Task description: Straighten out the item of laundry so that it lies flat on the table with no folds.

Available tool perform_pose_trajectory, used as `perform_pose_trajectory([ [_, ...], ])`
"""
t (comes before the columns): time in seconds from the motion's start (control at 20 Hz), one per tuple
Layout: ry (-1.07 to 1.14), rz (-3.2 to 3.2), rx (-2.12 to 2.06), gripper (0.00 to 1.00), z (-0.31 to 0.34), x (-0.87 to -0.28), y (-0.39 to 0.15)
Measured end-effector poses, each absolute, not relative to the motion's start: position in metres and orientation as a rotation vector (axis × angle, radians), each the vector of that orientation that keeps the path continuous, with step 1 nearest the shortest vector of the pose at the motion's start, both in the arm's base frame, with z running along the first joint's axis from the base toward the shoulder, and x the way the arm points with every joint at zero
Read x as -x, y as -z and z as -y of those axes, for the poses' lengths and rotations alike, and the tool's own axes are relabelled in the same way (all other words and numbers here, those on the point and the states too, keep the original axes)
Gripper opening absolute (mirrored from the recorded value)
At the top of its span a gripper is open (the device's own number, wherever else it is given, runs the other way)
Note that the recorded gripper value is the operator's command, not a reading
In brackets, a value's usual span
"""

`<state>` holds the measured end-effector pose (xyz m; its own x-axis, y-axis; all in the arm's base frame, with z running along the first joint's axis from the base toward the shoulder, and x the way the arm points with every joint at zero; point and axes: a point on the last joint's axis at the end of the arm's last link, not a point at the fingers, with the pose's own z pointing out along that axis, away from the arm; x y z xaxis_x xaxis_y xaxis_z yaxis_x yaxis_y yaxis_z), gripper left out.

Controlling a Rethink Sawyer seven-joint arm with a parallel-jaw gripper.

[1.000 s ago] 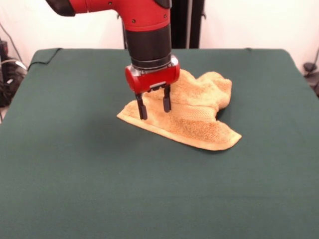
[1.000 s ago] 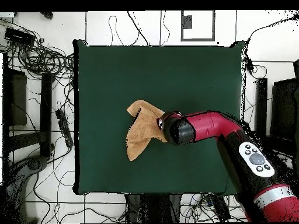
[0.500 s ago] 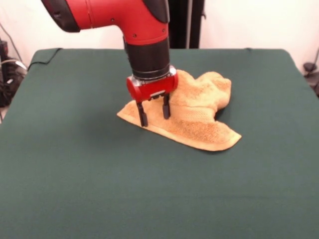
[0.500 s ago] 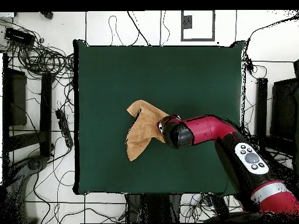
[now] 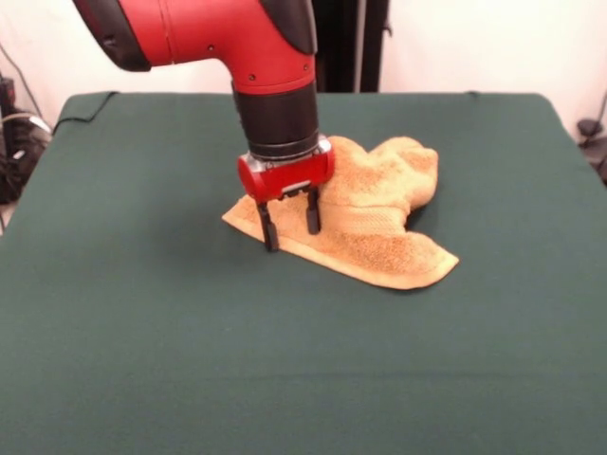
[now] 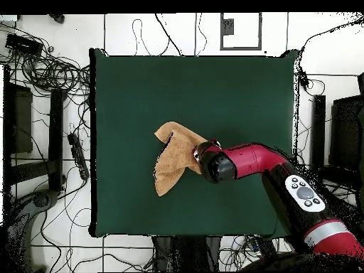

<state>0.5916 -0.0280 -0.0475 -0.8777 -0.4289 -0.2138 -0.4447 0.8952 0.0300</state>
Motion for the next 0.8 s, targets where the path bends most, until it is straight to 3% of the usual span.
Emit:
perform_pose_trajectory([
  [0.35,-0.109,-2.843,0.663,1.00,0.0282,-0.5916,0.0491],
  [0.4,-0.101,-2.835,0.667,0.00,0.0274,-0.5915,0.0494],
  [0.8,-0.059,-2.784,0.682,0.00,0.0257,-0.5934,0.0508],
])
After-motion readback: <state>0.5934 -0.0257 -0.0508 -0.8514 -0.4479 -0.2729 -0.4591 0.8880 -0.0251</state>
